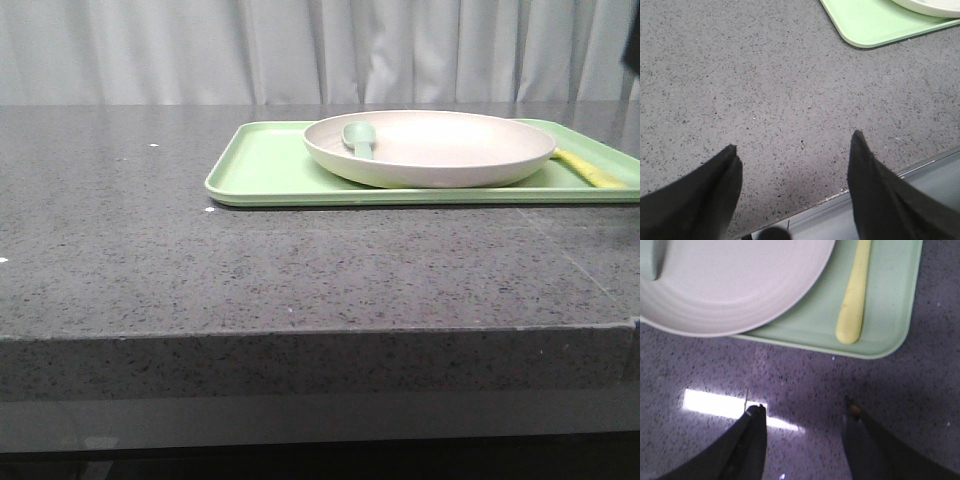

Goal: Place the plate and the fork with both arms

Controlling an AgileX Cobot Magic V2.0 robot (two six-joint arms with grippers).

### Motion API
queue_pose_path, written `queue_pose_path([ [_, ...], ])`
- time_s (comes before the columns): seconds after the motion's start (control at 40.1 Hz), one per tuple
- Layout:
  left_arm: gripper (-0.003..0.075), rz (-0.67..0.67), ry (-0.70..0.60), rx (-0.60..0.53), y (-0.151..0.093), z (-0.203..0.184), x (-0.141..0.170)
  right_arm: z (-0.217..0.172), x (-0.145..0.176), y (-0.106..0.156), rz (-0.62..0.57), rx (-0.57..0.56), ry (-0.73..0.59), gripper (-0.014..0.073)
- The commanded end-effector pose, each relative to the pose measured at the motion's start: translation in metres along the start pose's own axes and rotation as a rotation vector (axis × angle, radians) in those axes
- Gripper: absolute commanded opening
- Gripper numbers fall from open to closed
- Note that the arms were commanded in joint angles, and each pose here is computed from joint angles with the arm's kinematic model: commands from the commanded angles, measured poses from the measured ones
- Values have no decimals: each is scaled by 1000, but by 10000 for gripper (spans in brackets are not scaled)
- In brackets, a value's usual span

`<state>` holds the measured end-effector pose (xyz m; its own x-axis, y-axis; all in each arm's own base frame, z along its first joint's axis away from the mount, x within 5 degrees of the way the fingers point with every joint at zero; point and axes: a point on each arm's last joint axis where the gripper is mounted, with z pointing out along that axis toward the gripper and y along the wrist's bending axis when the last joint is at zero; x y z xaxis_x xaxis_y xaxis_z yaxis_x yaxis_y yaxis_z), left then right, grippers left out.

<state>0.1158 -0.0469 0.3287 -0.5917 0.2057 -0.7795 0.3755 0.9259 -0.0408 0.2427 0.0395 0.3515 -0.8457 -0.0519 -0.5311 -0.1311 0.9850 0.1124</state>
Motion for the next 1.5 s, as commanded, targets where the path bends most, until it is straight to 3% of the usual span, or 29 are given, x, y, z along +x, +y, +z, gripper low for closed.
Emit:
queue_pose_path([
  [0.0, 451, -4, -85, -1, 0, -6, -12, -40, 15, 3, -28, -3, -143, 384],
  [0.299, 451, -4, -85, -1, 0, -6, -12, -97, 86, 0, -72, 40, -337, 384],
  [0.548, 449, -4, -96, -2, 0, -6, -13, -117, 133, 0, -79, 35, -457, 384],
  [0.698, 374, 15, -107, -22, 2, -6, -14, -119, 145, -1, -81, 39, -503, 383],
  [0.822, 267, 15, -107, -36, 3, -6, -14, -117, 146, -2, -75, 41, -493, 377],
  [0.897, 197, -13, -107, -44, 4, -6, -14, -116, 146, -2, -74, 41, -490, 321],
  [1.072, -12, -47, -108, -70, 7, -6, -14, -116, 146, -2, -72, 41, -491, 34],
  [1.146, -18, -44, -108, -73, 7, -6, -14, -116, 145, -2, -72, 41, -492, -74],
  [1.47, -18, -45, -110, -72, 7, -6, -14, -116, 145, 0, -61, 14, -499, -68],
])
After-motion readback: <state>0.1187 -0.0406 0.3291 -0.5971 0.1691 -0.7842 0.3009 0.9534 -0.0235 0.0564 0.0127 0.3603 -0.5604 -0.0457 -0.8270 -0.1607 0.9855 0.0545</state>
